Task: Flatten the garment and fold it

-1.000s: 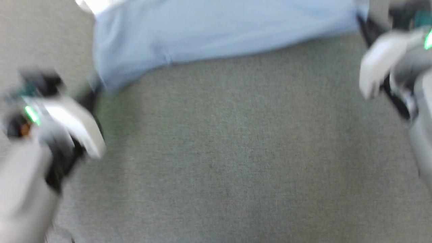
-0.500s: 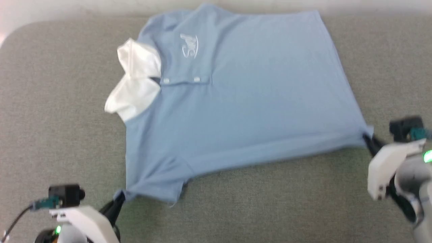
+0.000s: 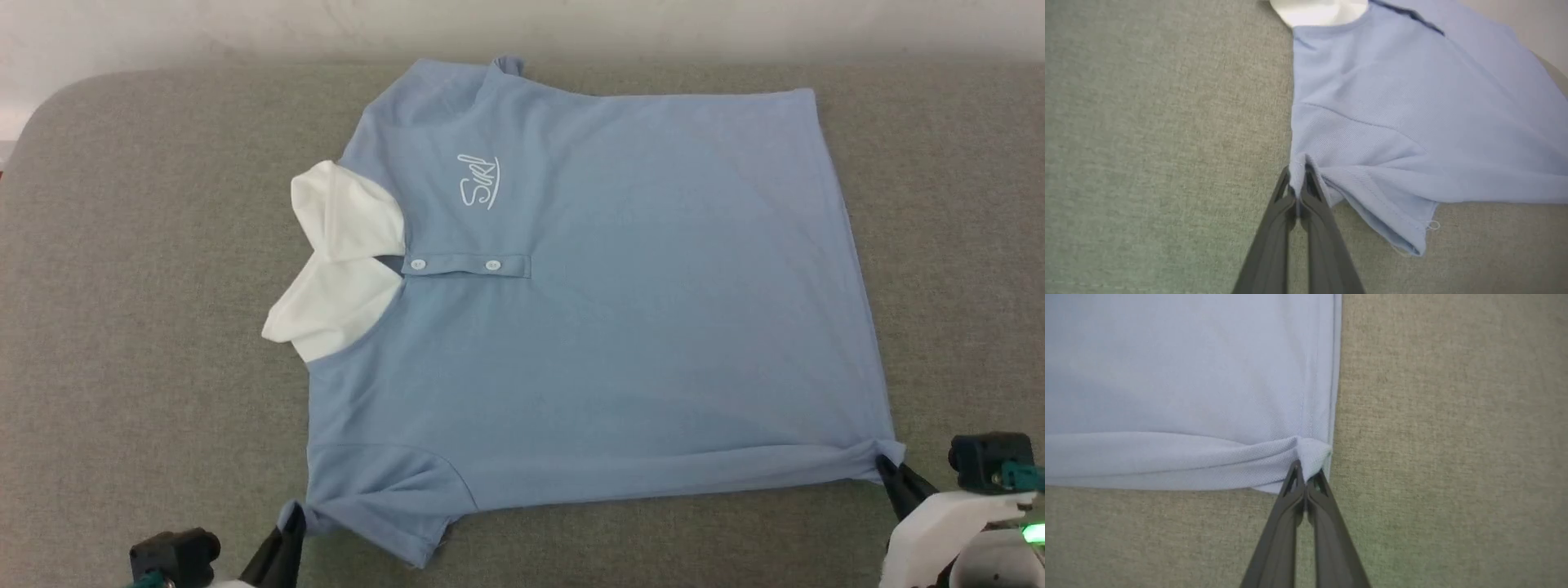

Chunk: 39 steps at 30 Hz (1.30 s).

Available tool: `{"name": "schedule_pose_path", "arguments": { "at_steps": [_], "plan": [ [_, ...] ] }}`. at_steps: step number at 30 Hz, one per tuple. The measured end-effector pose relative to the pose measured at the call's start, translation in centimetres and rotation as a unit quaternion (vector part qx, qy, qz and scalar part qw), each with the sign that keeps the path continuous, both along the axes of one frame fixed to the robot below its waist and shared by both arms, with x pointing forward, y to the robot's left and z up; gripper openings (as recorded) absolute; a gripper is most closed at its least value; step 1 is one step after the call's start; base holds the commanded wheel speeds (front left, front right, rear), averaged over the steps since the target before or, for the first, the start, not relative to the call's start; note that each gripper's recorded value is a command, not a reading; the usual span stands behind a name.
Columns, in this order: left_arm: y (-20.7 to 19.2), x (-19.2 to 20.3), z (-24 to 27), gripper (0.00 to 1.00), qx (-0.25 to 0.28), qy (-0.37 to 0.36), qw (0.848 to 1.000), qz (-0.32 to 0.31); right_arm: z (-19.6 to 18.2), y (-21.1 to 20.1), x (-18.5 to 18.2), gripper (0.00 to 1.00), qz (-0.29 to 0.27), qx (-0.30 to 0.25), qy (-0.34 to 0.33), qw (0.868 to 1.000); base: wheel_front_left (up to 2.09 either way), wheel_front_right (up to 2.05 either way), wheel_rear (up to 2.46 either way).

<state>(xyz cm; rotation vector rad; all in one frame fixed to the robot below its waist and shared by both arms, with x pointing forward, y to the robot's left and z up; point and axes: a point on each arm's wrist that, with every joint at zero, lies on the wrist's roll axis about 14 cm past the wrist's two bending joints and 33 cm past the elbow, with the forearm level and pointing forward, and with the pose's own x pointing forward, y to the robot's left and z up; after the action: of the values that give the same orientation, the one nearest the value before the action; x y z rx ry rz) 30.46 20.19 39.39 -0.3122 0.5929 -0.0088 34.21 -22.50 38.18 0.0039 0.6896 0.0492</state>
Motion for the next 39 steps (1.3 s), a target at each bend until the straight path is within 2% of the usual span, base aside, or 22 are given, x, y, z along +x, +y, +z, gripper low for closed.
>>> {"name": "schedule_pose_path", "arguments": {
  "at_steps": [5,8,12,18,23,29,34,39],
  "plan": [
    [-0.5,2.3,2.9,0.0,0.056,-0.128,0.99,0.01,2.1,0.7,1.1,0.0,0.0,0.0,-0.11,0.994,0.0,0.0,0.0],
    [-1.4,4.0,4.3,0.0,0.062,-0.171,0.983,0.01,3.0,1.4,1.5,0.0,0.008,0.0,-0.157,0.987,0.0,0.0,0.0],
    [-1.4,6.8,7.0,0.0,0.088,-0.232,0.969,0.007,4.3,1.6,2.5,0.0,0.017,-0.007,-0.2,0.98,0.0,0.0,0.0],
    [-1.0,10.4,11.0,0.0,0.116,-0.31,0.944,-0.006,6.2,1.6,5.2,0.0,0.032,-0.024,-0.225,0.973,0.0,0.0,0.0],
    [-1.5,12.7,11.6,0.0,0.125,-0.328,0.936,-0.028,6.9,1.3,7.8,0.0,0.043,-0.039,-0.222,0.973,0.0,0.0,0.0],
    [-1.8,16.1,11.2,0.0,0.134,-0.323,0.935,-0.062,6.6,1.0,10.6,0.0,0.055,-0.053,-0.199,0.977,0.0,0.0,0.0],
    [-1.8,18.9,9.9,0.0,0.14,-0.298,0.941,-0.079,5.6,0.5,12.7,0.0,0.061,-0.065,-0.165,0.982,0.0,0.0,0.0],
    [-0.6,20.5,5.8,0.0,0.157,-0.216,0.959,-0.093,3.6,0.6,14.0,0.0,0.073,-0.07,-0.106,0.989,0.0,0.0,0.0]
  ]
}}
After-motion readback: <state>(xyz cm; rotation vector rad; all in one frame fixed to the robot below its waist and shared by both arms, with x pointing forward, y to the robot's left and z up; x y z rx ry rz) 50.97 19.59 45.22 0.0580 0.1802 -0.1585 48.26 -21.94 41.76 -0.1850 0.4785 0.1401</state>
